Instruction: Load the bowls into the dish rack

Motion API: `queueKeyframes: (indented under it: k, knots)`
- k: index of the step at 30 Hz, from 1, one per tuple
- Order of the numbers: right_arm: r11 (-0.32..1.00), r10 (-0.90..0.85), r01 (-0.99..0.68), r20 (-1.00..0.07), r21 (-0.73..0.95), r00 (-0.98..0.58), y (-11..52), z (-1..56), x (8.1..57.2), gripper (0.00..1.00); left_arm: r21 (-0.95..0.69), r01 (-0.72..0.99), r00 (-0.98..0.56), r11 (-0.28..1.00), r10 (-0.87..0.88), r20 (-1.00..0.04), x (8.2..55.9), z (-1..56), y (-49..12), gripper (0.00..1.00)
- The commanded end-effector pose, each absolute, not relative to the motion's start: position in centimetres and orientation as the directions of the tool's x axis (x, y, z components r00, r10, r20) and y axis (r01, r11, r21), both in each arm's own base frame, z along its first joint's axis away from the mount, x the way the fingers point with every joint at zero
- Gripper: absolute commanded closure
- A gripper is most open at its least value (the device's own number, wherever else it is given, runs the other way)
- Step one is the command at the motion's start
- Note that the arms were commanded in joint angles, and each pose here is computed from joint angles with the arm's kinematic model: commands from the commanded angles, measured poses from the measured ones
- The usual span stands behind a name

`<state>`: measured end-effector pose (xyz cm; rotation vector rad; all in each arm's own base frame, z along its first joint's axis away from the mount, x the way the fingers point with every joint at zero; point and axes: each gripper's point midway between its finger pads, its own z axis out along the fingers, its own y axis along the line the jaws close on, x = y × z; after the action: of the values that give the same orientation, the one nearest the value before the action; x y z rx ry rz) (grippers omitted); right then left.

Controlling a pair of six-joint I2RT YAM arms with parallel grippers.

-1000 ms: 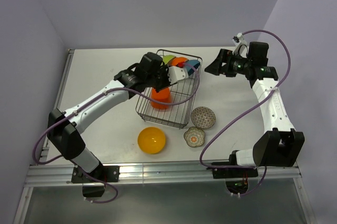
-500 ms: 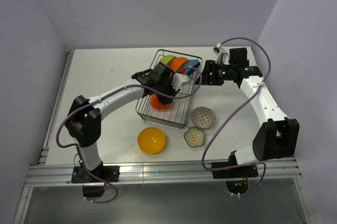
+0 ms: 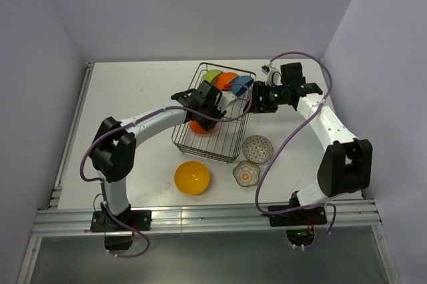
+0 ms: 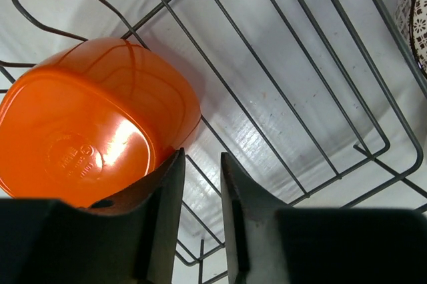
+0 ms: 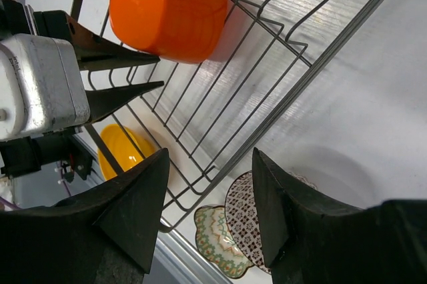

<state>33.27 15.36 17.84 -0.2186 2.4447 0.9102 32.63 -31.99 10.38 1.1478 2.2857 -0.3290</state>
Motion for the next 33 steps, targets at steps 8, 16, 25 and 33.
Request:
queueKeyframes:
  k: [8, 16, 25, 33]
  knots:
    - [0.753, -0.005, -0.363, -0.547, 0.549, -0.837, 15.7, 18.6, 33.7, 0.41, 0.067, 0.795, -0.414, 0.603, 0.620, -0.666, 32.7, 15.0, -31.4, 0.62]
    - [0.737, -0.092, -0.451, -0.587, 0.503, -0.804, 16.9, 19.1, 32.4, 0.42, -0.046, 0.759, -0.405, 0.650, 0.416, -0.814, 32.3, 21.6, -29.9, 0.35]
    - [0.708, -0.284, -0.565, -0.561, 0.424, -0.778, 20.6, 16.9, 30.5, 0.49, -0.119, 0.636, -0.538, 0.762, 0.328, -0.777, 33.6, 20.0, -25.4, 0.38]
    - [0.744, -0.396, -0.576, -0.471, 0.338, -0.788, 20.6, 12.8, 30.2, 0.58, -0.152, 0.587, -0.596, 0.796, 0.297, -0.746, 33.4, 17.9, -23.5, 0.36]
